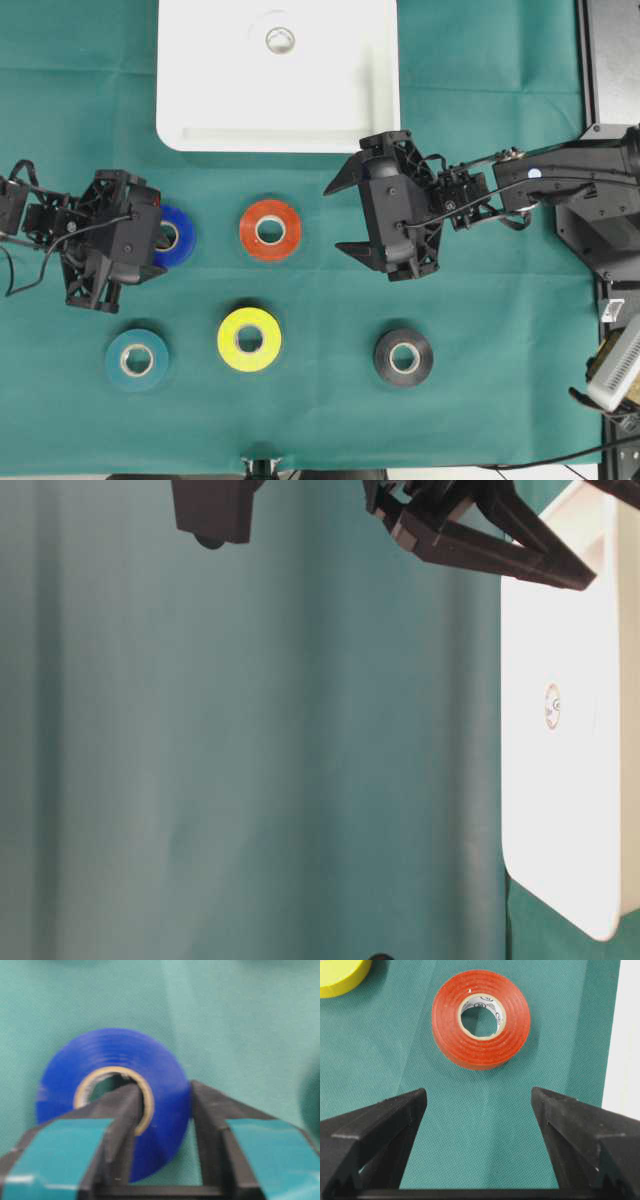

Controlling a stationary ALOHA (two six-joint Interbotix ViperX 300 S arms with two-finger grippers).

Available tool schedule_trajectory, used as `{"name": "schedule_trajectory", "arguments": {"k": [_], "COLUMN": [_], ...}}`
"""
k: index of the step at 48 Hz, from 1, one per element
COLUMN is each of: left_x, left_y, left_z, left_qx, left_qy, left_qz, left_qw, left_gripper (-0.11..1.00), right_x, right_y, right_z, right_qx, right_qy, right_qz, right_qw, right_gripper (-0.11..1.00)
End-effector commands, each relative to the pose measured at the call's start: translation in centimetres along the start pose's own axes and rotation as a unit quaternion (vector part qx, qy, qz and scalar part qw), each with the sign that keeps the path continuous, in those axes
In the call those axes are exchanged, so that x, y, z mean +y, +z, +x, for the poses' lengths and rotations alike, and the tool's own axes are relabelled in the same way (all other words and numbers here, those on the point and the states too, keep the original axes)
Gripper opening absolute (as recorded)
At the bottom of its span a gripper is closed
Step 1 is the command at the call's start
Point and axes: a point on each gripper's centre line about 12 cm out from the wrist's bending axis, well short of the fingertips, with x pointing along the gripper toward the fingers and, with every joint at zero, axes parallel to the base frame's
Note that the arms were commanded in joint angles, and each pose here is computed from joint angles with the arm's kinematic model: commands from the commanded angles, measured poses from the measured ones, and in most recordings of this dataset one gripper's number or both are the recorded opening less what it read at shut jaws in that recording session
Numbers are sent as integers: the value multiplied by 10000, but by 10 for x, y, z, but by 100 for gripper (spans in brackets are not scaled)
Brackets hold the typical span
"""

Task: Put the tape alternately from left to right into the white case.
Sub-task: 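Lower the left gripper and grip the blue roll's inner rim, then lift the blue roll and carry it into the white tray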

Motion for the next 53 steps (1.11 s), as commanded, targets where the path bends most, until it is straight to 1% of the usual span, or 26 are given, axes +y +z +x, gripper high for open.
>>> {"name": "schedule_trajectory", "arguments": {"k": [1,16,23,27,36,44,48,53], "left_x": [-1,-1,-2,-3,-7,-9,-9,-7], "left_y": [7,8,12,16,33,43,45,46], "left_z": [-3,-6,-8,-13,-31,-49,-55,-60], "left_qx": [-107,-153,-206,-290,-587,-632,-594,-580], "left_qy": [-9,-11,-24,-37,-89,-112,-112,-94], "left_qz": [6,6,18,30,78,90,122,107], "left_qw": [9999,9999,9998,9996,9982,9979,9981,9982], "left_gripper": [27,27,27,27,27,27,27,27], "right_x": [1,1,1,1,1,1,1,1], "right_y": [10,9,9,9,9,9,10,9], "right_z": [-3,-3,-3,-3,-3,-3,-4,-3], "right_qx": [-174,-159,-159,-166,-166,-166,-174,-159], "right_qy": [26,23,26,26,26,26,23,26], "right_qz": [7,7,7,7,7,15,7,7], "right_qw": [9998,9999,9999,9999,9999,9999,9998,9999], "right_gripper": [83,83,83,83,83,83,83,83]}}
